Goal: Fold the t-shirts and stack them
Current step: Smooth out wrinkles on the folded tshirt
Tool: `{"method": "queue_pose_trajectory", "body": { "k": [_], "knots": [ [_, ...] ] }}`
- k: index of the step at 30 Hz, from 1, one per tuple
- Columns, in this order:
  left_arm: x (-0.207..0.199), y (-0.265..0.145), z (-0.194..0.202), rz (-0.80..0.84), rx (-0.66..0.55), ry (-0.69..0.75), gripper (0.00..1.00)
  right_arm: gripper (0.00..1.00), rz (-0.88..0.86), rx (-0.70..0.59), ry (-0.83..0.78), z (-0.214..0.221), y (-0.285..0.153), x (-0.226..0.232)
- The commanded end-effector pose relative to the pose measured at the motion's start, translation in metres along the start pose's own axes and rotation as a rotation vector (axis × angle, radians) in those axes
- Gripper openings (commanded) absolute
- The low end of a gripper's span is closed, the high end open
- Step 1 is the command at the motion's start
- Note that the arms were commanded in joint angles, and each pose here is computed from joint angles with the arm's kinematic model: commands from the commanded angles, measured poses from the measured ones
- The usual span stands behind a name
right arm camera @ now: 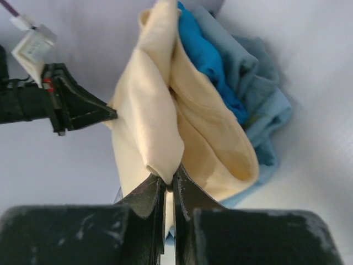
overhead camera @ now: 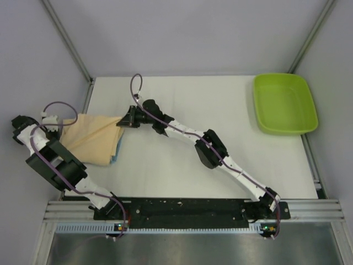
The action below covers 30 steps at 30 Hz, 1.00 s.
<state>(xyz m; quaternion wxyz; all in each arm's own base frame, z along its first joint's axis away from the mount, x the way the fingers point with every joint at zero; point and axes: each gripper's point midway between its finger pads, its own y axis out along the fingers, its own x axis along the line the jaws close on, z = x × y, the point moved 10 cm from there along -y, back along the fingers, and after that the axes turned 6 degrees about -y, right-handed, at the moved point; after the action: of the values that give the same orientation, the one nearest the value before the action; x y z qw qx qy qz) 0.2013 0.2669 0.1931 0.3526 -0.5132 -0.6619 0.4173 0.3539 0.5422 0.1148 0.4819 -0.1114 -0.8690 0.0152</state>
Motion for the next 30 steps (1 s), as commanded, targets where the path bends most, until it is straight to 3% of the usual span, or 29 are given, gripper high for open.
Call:
{"method": "queue_pose_trajectory", "body": {
  "k": [1, 2, 3, 4, 8, 12, 15, 20, 24, 30],
  "knots": [
    [0.040, 0.011, 0.034, -0.133, 0.089, -0.082, 0.01, 0.00, -0.026, -0.152, -0.097, -0.025, 0.004, 0.010],
    [0.040, 0.011, 0.034, -0.127, 0.096, -0.068, 0.11, 0.00, -0.023, -0.144, -0.098, -0.023, 0.004, 0.009],
    [0.037, 0.010, 0.034, -0.096, 0.093, -0.051, 0.32, 0.00, -0.021, -0.138, -0.097, -0.022, 0.004, 0.008],
    [0.031, 0.007, 0.030, -0.028, 0.064, -0.018, 0.43, 0.00, -0.015, -0.130, -0.096, -0.020, 0.004, 0.005],
    [0.005, -0.021, 0.001, 0.102, -0.038, 0.082, 0.56, 0.00, 0.004, -0.109, -0.087, -0.017, 0.003, 0.002],
    [-0.034, -0.038, -0.044, 0.196, -0.131, 0.169, 0.58, 0.00, 0.013, -0.089, -0.081, -0.011, 0.003, -0.001],
    [-0.065, -0.024, -0.080, 0.209, -0.173, 0.208, 0.57, 0.00, 0.023, -0.077, -0.068, -0.008, 0.002, -0.004],
    [-0.060, -0.002, -0.137, 0.174, -0.255, 0.064, 0.57, 0.00, 0.029, -0.052, -0.053, -0.003, 0.001, -0.007],
    [-0.058, 0.023, -0.156, 0.179, -0.254, 0.053, 0.63, 0.00, 0.035, -0.034, -0.058, 0.000, 0.000, -0.009],
    [-0.087, 0.064, -0.171, 0.265, -0.243, 0.125, 0.65, 0.00, 0.038, -0.041, -0.071, -0.001, 0.001, -0.010]
  ]
}}
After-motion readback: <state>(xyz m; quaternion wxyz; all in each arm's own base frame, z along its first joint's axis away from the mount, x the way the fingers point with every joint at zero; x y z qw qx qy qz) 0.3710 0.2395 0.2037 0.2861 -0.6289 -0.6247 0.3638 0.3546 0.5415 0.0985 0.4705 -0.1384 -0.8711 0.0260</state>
